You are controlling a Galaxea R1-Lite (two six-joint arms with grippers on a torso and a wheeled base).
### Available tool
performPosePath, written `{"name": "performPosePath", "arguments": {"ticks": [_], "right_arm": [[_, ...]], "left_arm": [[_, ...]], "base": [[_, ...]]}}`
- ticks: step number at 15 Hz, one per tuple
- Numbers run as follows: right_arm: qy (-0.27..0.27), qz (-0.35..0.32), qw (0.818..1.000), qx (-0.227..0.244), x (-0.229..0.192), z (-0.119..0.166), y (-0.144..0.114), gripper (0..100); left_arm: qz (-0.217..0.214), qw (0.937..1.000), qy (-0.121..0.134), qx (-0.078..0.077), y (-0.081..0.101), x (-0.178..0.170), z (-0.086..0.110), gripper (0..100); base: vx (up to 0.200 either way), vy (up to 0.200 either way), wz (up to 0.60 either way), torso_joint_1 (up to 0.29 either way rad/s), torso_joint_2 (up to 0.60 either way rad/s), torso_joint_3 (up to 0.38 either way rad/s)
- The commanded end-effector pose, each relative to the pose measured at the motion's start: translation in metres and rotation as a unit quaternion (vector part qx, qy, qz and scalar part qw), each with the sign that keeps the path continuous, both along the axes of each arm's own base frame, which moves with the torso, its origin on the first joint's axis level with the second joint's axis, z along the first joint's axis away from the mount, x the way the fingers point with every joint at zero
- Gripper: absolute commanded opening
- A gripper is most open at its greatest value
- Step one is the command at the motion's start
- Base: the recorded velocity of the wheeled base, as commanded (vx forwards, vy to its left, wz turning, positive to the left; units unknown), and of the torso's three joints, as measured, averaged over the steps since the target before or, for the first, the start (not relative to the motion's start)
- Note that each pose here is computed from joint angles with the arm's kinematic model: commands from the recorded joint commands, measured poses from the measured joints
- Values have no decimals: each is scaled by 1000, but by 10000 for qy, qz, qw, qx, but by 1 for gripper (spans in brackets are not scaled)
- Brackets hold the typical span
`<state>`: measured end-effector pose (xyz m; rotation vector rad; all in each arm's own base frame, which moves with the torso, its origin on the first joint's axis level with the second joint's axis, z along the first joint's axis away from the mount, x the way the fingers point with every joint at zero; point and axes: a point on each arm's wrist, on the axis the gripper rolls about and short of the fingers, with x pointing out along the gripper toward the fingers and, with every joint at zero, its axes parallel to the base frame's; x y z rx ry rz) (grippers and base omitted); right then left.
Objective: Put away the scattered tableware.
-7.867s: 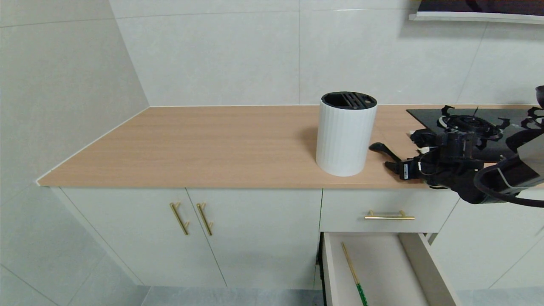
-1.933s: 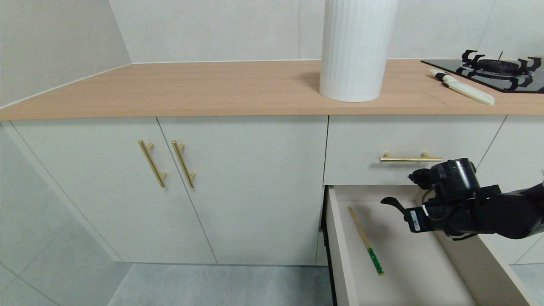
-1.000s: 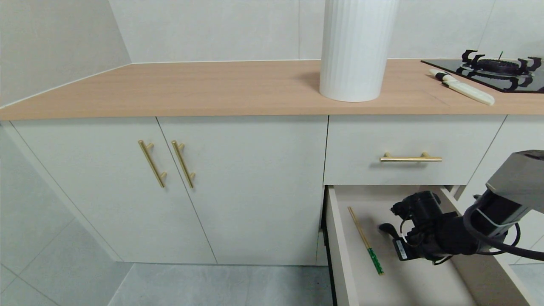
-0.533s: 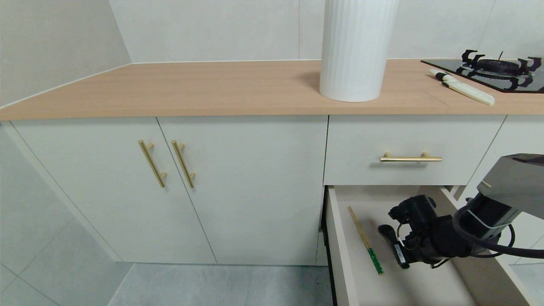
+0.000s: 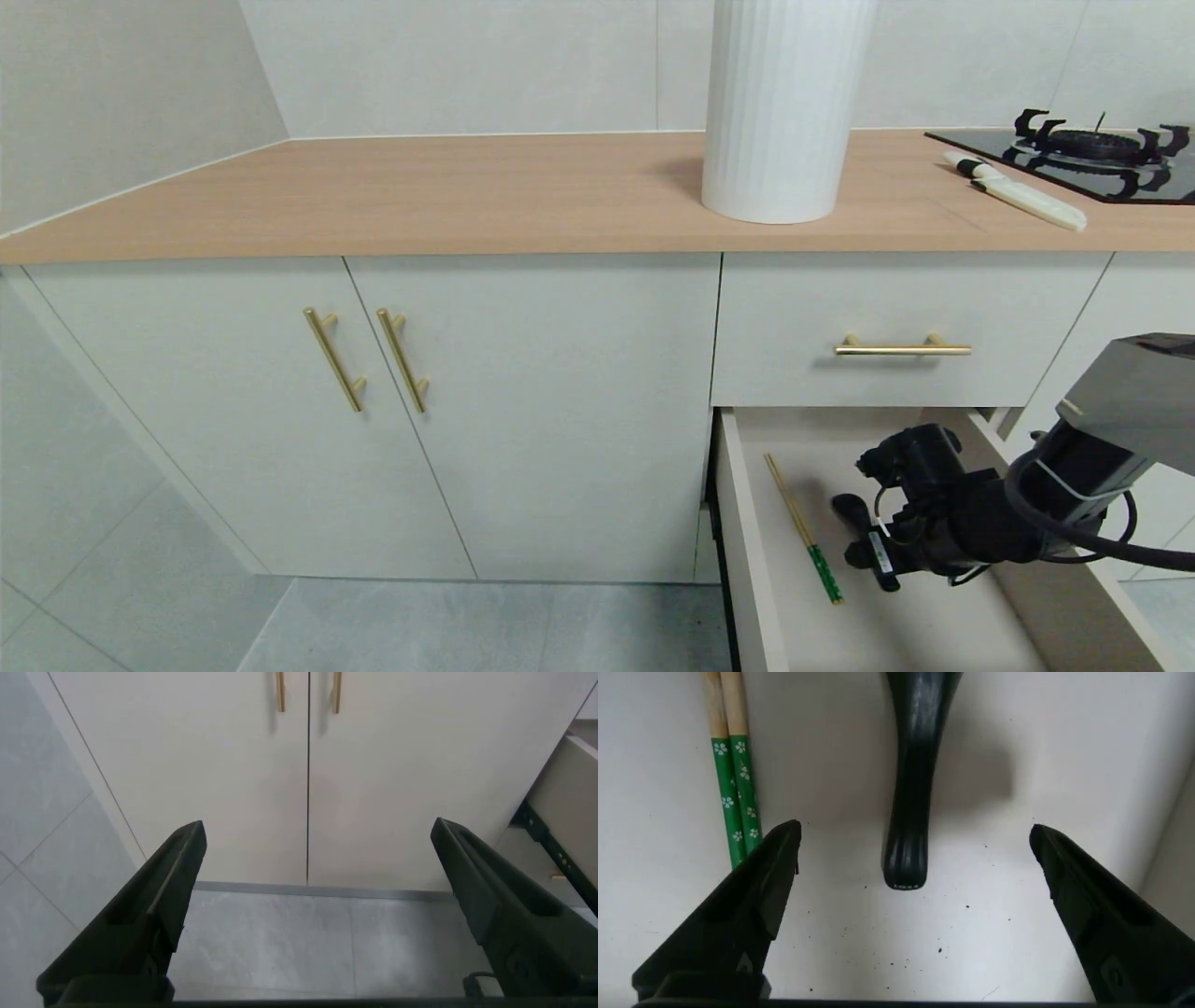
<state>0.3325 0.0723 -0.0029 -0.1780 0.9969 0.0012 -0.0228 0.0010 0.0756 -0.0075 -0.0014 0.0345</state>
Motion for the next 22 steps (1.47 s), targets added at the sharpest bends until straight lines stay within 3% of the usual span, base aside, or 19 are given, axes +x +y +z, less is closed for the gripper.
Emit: {"name": "performPosePath", "arguments": {"ticks": [1,5,7,17,22], "right_arm": [[-351,-59,9993,72,-6,27,-2,100],[-1222,-281,9914,378,-38,94,-8,100],[-1376,-62,9892,502,-64,109,-1,100],[-1275,305,9902,490,-111,133,-1,100],[-1092,506,9922,337,-120,135,-1,100]], "left_arm": [[4,10000,-1,-1,0,0,0,100],[4,10000,-1,-1,0,0,0,100],[4,10000,6,-1,0,0,0,100],[4,10000,7,7,0,0,0,100],[4,10000,7,7,0,0,0,100]], "base": [[0,0,0,0,0,0],[0,0,0,0,0,0],[0,0,0,0,0,0],[0,0,0,0,0,0],[-200,0,0,1,0,3]]}}
